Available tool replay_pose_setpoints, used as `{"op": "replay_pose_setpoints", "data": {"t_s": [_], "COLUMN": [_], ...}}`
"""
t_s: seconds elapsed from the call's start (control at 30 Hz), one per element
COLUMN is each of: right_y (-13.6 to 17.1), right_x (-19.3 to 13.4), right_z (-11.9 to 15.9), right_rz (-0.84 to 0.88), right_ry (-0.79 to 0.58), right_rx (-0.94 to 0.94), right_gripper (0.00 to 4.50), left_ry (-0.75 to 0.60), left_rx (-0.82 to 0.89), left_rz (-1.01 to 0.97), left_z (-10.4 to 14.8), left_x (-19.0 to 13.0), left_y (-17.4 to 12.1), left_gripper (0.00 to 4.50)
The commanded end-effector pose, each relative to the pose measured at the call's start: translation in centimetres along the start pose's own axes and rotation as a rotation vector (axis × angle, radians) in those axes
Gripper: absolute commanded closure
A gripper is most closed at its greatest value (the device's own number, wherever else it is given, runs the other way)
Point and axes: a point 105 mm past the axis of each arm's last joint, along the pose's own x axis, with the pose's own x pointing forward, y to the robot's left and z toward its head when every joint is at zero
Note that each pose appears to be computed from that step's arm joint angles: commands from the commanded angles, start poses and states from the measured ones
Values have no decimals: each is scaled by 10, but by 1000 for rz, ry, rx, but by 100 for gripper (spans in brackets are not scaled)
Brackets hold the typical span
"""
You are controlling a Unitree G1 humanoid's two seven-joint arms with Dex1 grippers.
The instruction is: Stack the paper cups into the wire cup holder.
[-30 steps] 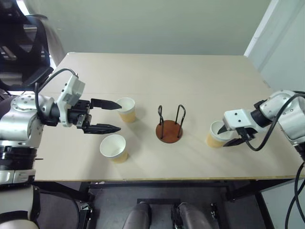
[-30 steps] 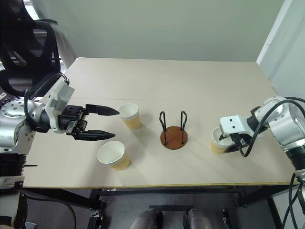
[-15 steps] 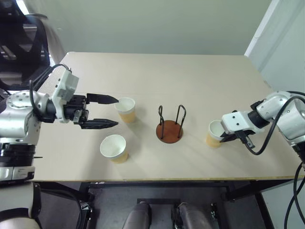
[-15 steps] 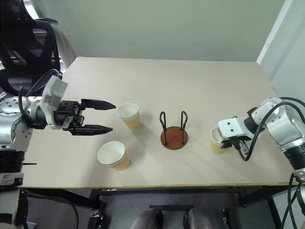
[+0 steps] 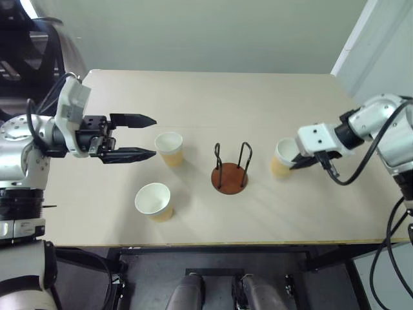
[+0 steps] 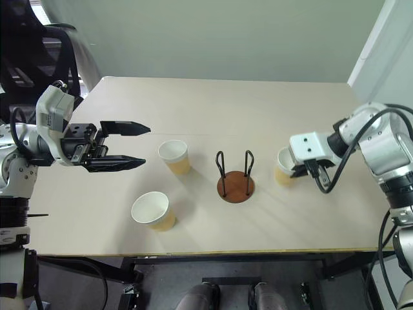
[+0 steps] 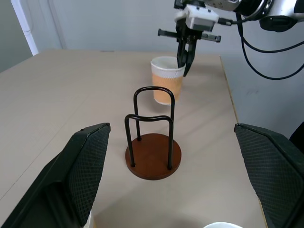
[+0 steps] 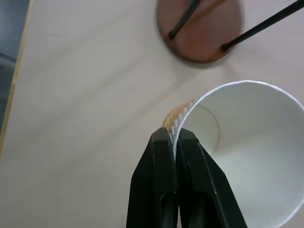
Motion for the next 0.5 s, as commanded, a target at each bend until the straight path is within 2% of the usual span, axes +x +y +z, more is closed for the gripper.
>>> {"op": "replay_pose_setpoints", "data": {"t_s": [0.03, 0.27, 0.5], "right_y": [-20, -41, -48], "right_x": [-25, -45, -55], "right_z": [25, 73, 94], "right_rz": [-81, -151, -164], "right_ry": [-44, -137, -188], "right_rx": [-55, -156, -173], "right_gripper": [447, 447, 447], "left_ry": [-19, -23, -22], "left_rx": [28, 0, -5], "left_rz": [-40, -45, -44], "left_z": [11, 4, 2], "left_x": [-2, -1, -1], "left_y": [-4, -4, -4], "left_gripper": [0, 0, 0]}}
